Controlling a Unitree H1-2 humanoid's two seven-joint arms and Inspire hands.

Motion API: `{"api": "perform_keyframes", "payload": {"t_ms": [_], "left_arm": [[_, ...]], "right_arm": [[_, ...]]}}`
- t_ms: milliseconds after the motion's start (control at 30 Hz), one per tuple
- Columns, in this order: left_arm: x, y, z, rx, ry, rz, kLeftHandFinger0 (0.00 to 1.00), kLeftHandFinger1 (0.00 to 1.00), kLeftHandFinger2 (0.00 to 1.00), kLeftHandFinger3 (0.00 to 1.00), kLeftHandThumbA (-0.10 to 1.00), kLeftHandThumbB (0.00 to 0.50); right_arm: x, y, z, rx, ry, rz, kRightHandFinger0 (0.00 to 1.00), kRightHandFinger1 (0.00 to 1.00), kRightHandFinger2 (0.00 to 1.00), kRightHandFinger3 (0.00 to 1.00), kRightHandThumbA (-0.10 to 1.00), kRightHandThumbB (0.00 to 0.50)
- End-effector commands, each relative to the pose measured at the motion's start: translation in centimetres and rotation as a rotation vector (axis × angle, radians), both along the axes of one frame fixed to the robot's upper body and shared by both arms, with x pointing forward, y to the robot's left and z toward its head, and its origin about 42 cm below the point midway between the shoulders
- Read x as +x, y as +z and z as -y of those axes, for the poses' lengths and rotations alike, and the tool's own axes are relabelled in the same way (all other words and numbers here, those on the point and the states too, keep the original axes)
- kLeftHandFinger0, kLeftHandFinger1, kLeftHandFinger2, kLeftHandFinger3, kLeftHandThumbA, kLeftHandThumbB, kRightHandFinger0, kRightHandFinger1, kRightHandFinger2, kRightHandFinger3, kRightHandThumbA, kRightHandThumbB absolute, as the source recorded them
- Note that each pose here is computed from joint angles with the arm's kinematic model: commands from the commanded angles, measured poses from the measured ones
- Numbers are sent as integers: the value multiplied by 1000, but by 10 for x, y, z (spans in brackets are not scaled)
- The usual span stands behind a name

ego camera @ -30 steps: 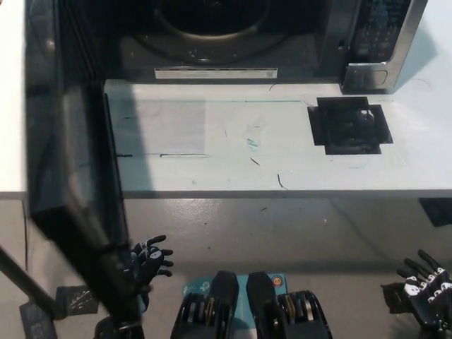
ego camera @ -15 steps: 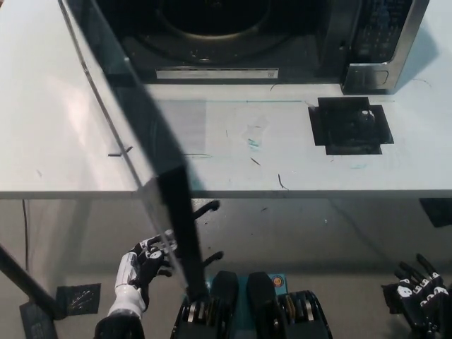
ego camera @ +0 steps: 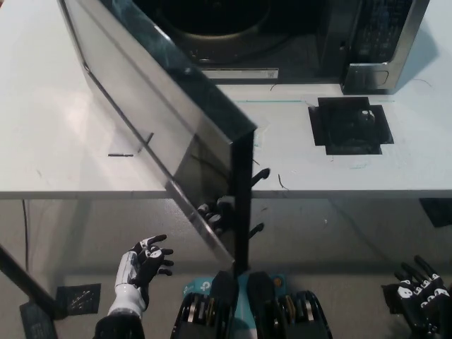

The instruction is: A microwave is kept infront of the robot with its door slightly ajar. The robot uses its right hand to push the door towards the left to open it.

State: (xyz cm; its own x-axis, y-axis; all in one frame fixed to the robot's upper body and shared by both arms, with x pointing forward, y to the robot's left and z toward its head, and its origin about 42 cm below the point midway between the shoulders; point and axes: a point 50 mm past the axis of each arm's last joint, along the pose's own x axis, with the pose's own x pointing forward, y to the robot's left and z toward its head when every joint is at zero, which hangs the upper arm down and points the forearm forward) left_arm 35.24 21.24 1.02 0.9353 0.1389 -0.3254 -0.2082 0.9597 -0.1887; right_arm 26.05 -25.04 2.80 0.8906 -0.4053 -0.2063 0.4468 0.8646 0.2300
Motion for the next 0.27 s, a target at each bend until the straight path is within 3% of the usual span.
{"api": "perform_keyframes", "payload": {"t_ms": [0,233], "left_arm": [[15,16,2,-1,-1,72,313,319,370,518,29,39],[17,18,2,6,1,75,327,329,378,534,25,35]], "right_arm": [[6,8,-2,-18,-15,67,451,647,674,782,319,239],[10,8,-2,-23,-11,68,421,607,645,783,330,244]]}}
